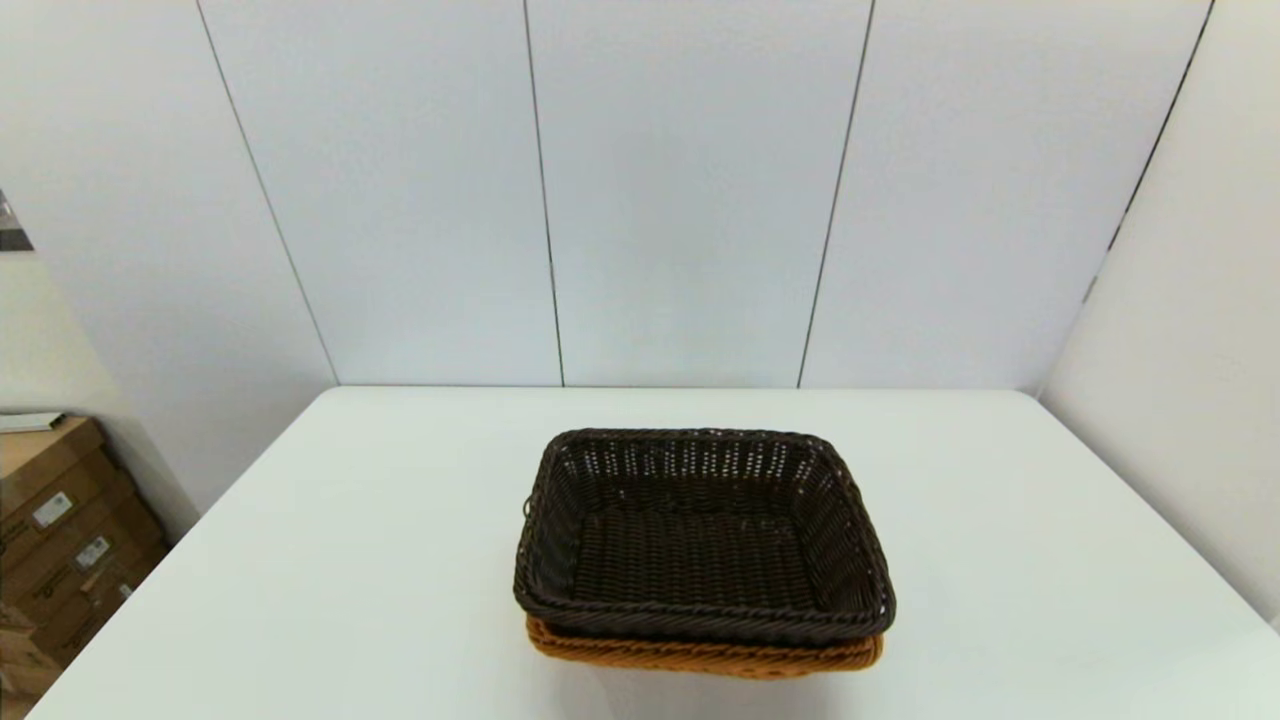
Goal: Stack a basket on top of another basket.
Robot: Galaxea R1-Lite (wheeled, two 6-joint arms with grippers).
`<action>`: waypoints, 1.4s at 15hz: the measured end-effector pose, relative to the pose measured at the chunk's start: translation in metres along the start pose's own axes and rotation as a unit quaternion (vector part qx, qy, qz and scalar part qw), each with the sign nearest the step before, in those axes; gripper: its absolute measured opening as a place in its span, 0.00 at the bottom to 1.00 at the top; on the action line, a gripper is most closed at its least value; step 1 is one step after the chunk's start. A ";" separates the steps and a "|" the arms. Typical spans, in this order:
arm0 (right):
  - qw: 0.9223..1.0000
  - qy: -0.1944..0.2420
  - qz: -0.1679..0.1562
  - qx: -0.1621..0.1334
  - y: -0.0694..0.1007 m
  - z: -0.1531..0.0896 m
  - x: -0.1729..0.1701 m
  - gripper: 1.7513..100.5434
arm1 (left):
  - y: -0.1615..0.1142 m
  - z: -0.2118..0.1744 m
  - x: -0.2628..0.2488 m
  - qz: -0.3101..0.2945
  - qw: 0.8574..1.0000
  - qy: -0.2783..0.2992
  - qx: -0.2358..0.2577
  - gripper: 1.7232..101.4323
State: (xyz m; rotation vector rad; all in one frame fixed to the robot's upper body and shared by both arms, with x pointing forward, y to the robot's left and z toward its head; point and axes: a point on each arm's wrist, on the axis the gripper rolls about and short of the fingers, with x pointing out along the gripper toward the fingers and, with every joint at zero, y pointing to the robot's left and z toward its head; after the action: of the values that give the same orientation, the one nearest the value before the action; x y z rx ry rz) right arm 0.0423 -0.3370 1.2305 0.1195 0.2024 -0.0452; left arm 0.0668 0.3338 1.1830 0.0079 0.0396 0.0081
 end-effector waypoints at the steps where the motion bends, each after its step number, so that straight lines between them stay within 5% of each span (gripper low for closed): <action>1: 1.000 0.001 0.000 -0.022 -0.001 -0.009 0.001 0.96 | 0.000 0.000 0.000 0.000 1.000 0.000 0.000 0.96; 6: 0.996 -0.042 -0.001 -0.073 -0.003 -0.031 0.019 0.96 | 0.000 0.000 0.000 0.000 1.000 0.000 0.000 0.96; 10: 0.985 -0.115 0.001 -0.132 -0.003 -0.032 0.030 0.96 | 0.000 0.000 0.000 0.000 1.000 0.000 0.000 0.96; 12: 0.982 -0.138 0.002 -0.133 -0.003 -0.032 0.033 0.96 | 0.000 0.000 0.000 0.000 1.000 0.000 0.000 0.96; 21: 0.987 -0.104 0.027 -0.119 -0.003 -0.041 0.036 0.96 | 0.000 0.000 0.000 0.000 1.000 0.000 0.000 0.96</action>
State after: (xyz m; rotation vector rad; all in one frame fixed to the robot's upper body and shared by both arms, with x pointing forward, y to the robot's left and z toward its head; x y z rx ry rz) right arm 0.0689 -0.3360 1.1831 -0.1173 -0.0049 0.0215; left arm 0.0668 0.3338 1.1829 0.0075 0.0402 0.0082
